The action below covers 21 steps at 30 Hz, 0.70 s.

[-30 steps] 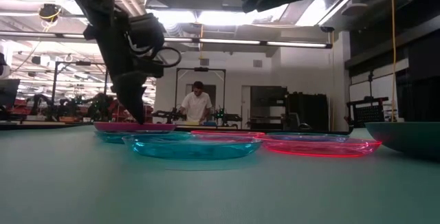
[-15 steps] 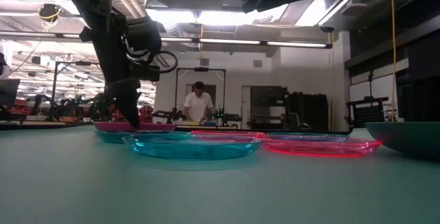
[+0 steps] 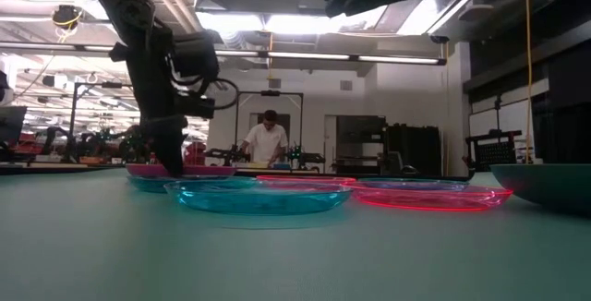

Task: Stack plastic plates
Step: Stack the pink plate on top of the black plate

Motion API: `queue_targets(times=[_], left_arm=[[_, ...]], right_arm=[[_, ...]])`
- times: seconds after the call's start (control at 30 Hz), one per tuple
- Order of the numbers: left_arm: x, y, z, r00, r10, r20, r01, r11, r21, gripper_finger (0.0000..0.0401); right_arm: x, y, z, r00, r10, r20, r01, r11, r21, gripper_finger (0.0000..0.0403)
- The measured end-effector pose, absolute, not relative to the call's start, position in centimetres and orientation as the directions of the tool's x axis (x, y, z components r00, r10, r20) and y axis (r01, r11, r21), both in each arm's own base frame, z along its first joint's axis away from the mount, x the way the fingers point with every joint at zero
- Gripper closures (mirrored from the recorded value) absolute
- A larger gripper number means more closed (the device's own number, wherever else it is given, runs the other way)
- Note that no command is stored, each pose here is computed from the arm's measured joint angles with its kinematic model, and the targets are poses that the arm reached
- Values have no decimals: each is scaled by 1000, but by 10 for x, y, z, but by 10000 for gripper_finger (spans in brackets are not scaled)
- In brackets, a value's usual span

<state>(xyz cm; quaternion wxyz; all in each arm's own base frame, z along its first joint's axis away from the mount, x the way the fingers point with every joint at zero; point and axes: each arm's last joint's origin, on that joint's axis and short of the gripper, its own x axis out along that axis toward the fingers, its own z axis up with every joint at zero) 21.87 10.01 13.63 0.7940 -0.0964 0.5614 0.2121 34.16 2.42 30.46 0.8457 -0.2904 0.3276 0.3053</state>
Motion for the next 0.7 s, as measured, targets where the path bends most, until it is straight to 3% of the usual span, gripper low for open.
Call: queue_targets(times=[0.37, 0.7], left_arm=[[222, 102, 132, 273, 243, -931, -449, 888, 100, 284], [223, 103, 132, 277, 265, -924, -456, 883, 116, 347]], right_arm=[[342, 24, 305, 599, 326, -731, -706, 645, -291, 310], [342, 24, 305, 599, 326, -731, -706, 645, -291, 310]])
